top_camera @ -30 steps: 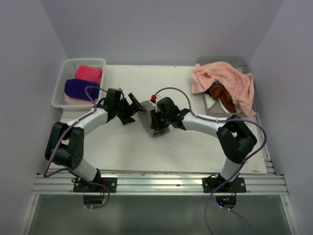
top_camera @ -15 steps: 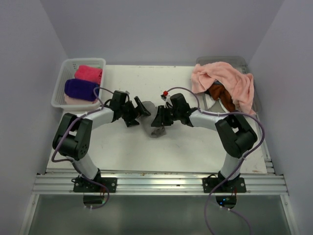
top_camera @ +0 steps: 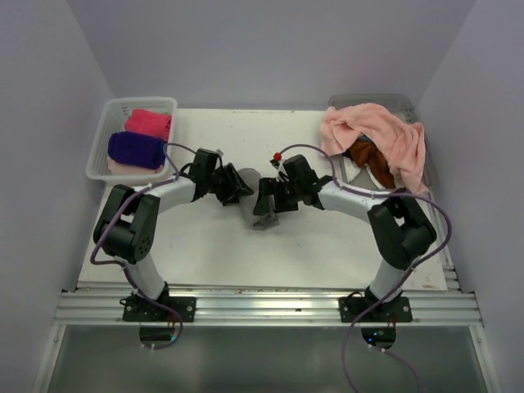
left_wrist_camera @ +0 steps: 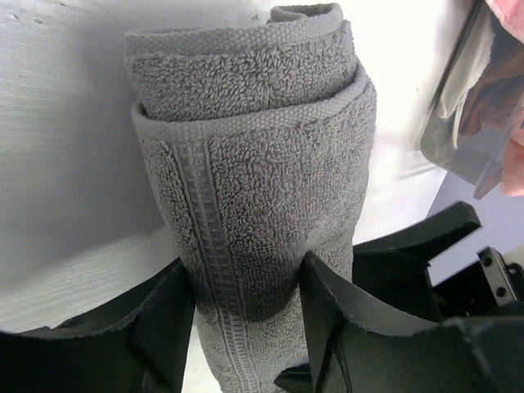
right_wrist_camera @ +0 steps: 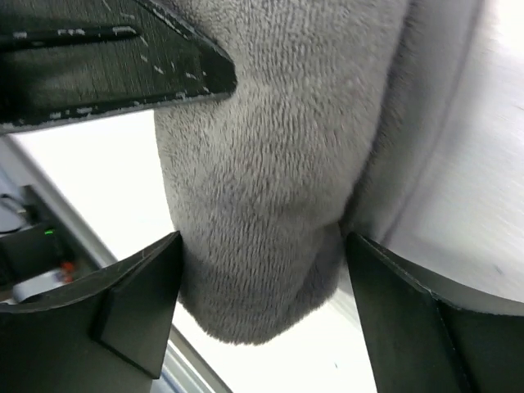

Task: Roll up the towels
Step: Roll the towel

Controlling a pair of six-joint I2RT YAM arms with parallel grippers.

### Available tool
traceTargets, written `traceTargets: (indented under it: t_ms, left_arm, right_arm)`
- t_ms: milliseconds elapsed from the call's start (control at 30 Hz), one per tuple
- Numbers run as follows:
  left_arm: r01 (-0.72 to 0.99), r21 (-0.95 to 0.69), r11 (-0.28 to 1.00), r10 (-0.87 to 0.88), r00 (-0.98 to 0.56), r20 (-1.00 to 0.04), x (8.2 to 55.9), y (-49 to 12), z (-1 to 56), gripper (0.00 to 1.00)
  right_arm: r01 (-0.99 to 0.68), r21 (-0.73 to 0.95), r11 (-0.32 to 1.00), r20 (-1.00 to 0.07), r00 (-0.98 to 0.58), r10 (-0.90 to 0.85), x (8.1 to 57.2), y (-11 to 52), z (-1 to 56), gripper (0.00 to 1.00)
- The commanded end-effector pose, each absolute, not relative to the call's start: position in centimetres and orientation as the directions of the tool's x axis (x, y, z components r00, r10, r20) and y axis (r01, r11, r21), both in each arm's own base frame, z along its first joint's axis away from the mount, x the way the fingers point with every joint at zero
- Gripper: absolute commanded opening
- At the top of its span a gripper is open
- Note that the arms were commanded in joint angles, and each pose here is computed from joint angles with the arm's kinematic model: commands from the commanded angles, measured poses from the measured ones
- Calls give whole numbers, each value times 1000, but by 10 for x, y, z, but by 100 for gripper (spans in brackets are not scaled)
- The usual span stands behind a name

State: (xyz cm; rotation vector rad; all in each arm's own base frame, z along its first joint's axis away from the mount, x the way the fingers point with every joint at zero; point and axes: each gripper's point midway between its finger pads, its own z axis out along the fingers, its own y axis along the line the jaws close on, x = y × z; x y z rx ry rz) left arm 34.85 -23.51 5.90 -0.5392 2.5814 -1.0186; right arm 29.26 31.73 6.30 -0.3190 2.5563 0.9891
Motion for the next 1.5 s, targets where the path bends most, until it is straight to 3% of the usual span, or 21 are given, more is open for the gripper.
traceTargets:
  t_ms: [0,67,333,533,767,967,1133,1167,1367,1467]
  left_arm:
    - [-213,-706,676,-471,-861,-191,359,-237,74,52]
    - [-225,-694,683,-476,-858,-190,360,-235,76,52]
    - [-274,-648,710,-497,-847,-186,354,-224,75,51]
    - [-293,-634,715,-511,-839,-188,352,-220,76,51]
    - [-303,-632,713,-517,-836,-182,351,-219,75,51]
    - [-307,-632,712,-523,-832,-184,351,-218,78,52]
    - [-304,-635,710,-523,-831,-188,351,-218,82,55]
    - [-304,-634,711,-523,-831,-187,351,-218,82,56]
    - [-291,-635,715,-524,-825,-212,354,-211,92,88]
    - [-274,-648,710,-523,-822,-226,358,-206,98,97]
  right_arm:
    - [-377,405,833,-518,-845,-131,294,290,92,87]
    - [-365,274,890,-569,-808,-156,301,276,100,88]
    - [-425,-114,898,-700,-607,-376,292,296,143,93]
    - [-478,-306,823,-688,-487,-538,283,335,148,95]
    - [-501,-444,743,-606,-442,-661,287,356,112,96]
    - [-472,-505,722,-570,-445,-690,292,349,86,81]
    - [-462,-499,733,-588,-441,-678,294,349,81,47]
    - [-462,-492,738,-594,-442,-672,295,348,81,44]
    - [-495,-323,807,-674,-479,-563,292,345,88,41]
    - [-528,-191,827,-715,-502,-486,290,346,93,43]
